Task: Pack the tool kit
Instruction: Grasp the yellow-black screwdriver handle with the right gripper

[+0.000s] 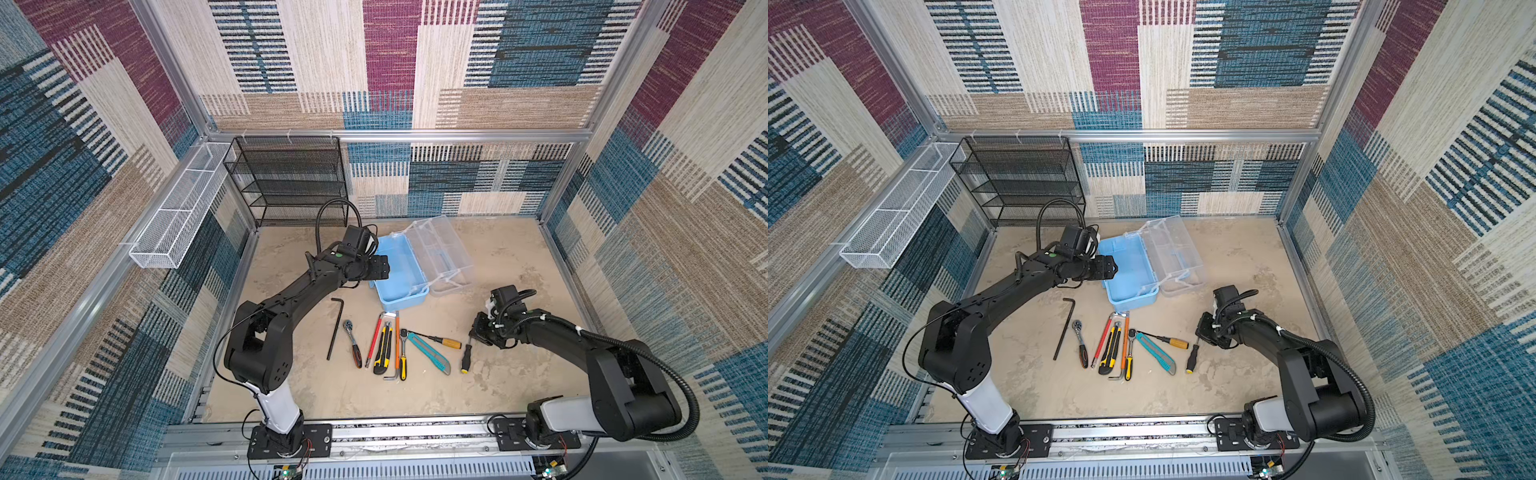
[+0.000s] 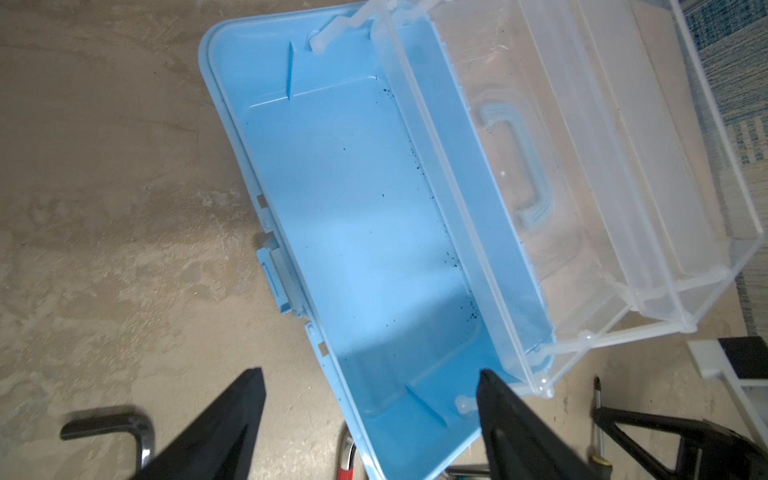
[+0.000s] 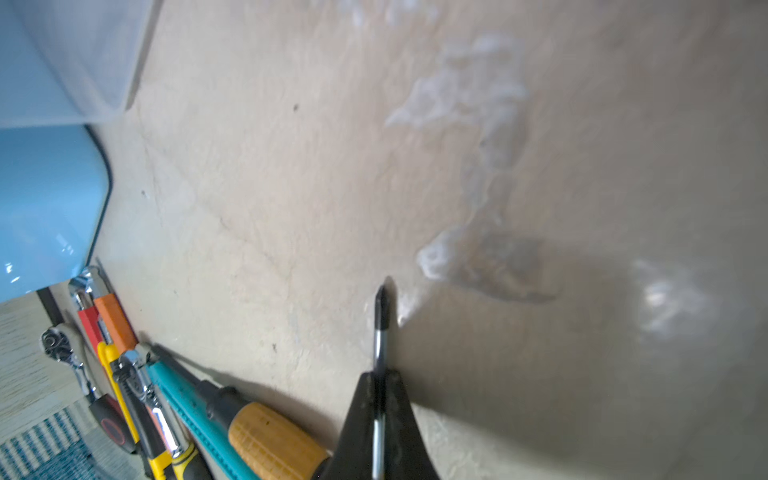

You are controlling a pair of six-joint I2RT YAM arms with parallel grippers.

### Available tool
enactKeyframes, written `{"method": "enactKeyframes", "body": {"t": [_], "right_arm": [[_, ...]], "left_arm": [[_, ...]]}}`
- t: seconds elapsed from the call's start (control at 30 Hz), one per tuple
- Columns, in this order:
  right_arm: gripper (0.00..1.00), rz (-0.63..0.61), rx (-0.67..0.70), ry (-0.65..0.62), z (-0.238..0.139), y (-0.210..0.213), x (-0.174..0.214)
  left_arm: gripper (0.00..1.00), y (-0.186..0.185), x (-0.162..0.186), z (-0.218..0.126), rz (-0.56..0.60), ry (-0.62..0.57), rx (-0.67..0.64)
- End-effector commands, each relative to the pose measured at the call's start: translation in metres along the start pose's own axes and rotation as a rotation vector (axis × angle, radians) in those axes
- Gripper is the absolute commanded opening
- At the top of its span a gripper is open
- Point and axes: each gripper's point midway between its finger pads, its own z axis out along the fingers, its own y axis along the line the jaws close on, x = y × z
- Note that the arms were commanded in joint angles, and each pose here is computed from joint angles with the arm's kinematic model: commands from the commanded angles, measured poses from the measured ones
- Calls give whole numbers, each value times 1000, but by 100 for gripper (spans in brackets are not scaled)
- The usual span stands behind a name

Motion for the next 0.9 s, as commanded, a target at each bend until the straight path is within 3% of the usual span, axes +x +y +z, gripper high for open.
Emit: {"method": "enactKeyframes", "body": {"t": [0.0, 0.33, 0.6, 0.87], "right_arm": [[4, -51, 90, -19, -2, -14, -10], [0, -169, 187, -119, -7, -10, -75], [25, -215, 177, -123, -10, 5, -93], [34, -181, 115, -118, -8, 11, -83]], "left_arm": [[83, 5, 0, -2, 24, -5, -24], [83, 10, 7, -6, 18, -5, -37], [83, 15, 13, -14, 23, -37, -47], [83, 15, 14, -11, 16, -36, -35]]}}
